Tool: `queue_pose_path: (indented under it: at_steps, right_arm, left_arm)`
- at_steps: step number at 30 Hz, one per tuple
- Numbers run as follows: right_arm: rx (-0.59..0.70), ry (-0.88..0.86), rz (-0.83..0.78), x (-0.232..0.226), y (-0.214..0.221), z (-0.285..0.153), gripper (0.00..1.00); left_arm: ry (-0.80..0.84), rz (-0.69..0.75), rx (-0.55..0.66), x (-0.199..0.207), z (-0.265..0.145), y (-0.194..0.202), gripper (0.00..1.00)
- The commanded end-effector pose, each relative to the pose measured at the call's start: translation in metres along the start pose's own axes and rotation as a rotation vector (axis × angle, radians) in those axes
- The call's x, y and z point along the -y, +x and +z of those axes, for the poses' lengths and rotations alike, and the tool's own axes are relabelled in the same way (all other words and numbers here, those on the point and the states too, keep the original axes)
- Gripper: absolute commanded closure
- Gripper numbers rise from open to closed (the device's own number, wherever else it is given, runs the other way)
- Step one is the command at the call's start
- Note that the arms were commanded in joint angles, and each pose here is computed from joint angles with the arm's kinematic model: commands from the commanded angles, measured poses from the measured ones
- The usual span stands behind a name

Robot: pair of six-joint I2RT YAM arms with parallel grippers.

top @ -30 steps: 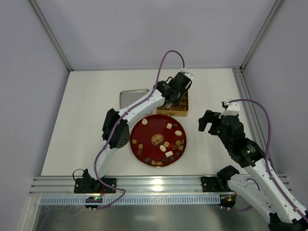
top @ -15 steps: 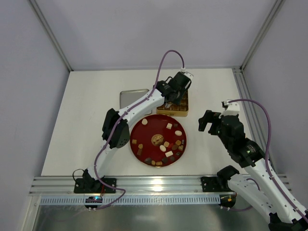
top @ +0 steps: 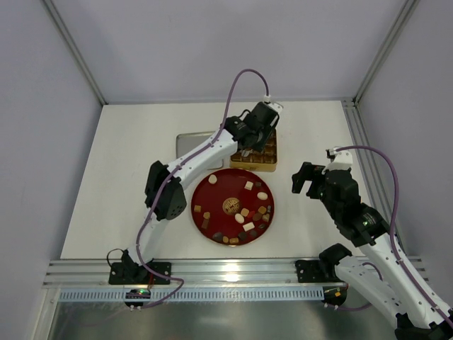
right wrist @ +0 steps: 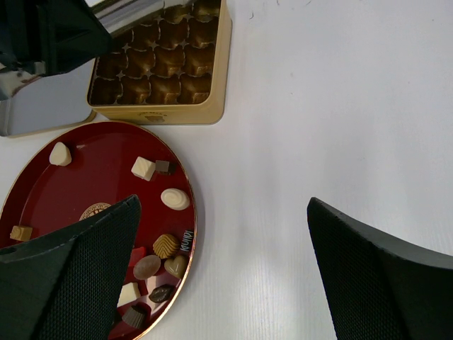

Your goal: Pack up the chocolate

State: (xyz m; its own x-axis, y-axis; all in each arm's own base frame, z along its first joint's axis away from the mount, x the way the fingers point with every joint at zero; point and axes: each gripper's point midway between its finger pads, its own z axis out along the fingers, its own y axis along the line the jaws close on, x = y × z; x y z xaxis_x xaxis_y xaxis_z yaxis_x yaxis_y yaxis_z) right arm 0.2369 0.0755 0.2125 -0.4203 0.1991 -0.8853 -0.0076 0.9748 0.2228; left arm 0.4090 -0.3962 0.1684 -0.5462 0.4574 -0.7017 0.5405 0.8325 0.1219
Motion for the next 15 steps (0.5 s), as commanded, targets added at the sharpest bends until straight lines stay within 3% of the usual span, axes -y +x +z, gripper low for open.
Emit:
queue_pose_path:
  at_steps: [1,8,15]
  right_arm:
    - [0.038,-0.016,0.007,-0.005,-0.013,-0.002,0.0]
    - [0.042,-0.025,0.007,-0.006,-0.015,-0.003,0.0]
    - [0.038,-0.043,0.006,-0.011,-0.016,0.0,0.0]
  left_arm:
    - [0.032,-0.083,0.187,-0.015,-0.078,-0.057,0.64]
    - [0.035,-0.165,0.16,-0.03,-0.136,-0.026,0.64]
    - [0.041,-0.209,0.016,-0.037,-0.185,0.059,0.64]
